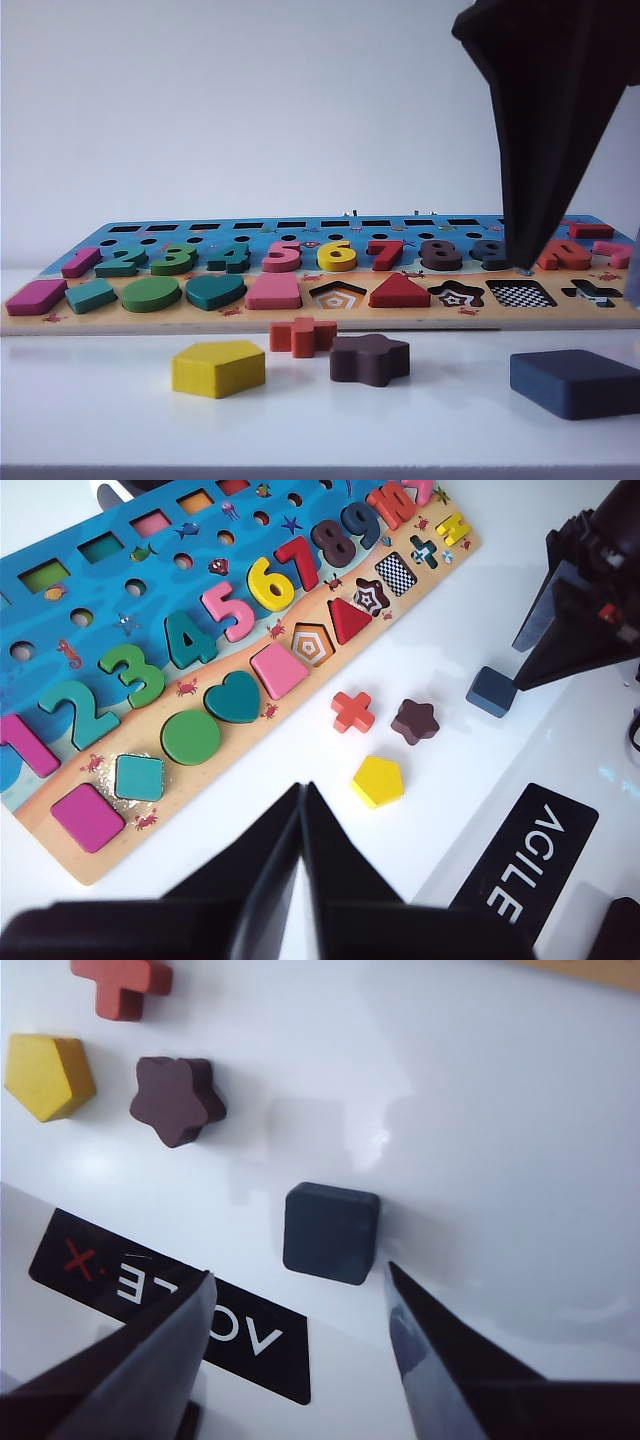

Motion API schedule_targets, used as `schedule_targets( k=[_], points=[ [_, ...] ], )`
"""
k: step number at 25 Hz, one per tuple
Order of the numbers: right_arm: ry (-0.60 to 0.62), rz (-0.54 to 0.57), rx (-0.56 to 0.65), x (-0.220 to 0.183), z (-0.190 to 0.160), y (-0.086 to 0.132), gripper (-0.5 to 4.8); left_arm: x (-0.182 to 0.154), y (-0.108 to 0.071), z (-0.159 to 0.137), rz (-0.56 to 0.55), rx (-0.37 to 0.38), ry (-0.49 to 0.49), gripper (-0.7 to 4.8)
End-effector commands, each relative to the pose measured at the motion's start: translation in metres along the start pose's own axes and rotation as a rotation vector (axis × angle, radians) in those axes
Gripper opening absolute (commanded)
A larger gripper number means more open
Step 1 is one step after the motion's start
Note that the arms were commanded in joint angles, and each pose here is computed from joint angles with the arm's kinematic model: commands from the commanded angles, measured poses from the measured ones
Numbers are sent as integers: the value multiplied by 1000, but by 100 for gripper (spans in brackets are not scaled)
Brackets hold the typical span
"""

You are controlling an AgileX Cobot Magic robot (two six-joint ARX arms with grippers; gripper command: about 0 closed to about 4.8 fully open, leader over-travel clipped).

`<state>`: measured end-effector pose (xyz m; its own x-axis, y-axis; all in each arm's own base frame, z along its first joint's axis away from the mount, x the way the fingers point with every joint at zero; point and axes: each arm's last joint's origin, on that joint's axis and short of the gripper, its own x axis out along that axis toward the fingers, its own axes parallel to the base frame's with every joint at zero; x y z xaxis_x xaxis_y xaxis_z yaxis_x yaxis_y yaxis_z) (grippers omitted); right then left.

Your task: Insert the cube into the slot.

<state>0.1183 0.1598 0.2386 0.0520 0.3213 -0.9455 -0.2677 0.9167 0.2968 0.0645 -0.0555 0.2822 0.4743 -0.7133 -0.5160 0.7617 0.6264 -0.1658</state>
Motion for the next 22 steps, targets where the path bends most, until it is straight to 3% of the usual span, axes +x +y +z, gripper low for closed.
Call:
schedule_targets(
  k=[1,15,22],
  points=[
    [18,-8,-1,4,0,4,310,-1,0,3,-6,7,-22,7],
    [57,-109,-2,32,9,9,309,-1,0,3,-6,7,-23,7],
    [55,-112,-2,32,10,9,254,-1,0,3,-6,7,-23,7]
  ],
)
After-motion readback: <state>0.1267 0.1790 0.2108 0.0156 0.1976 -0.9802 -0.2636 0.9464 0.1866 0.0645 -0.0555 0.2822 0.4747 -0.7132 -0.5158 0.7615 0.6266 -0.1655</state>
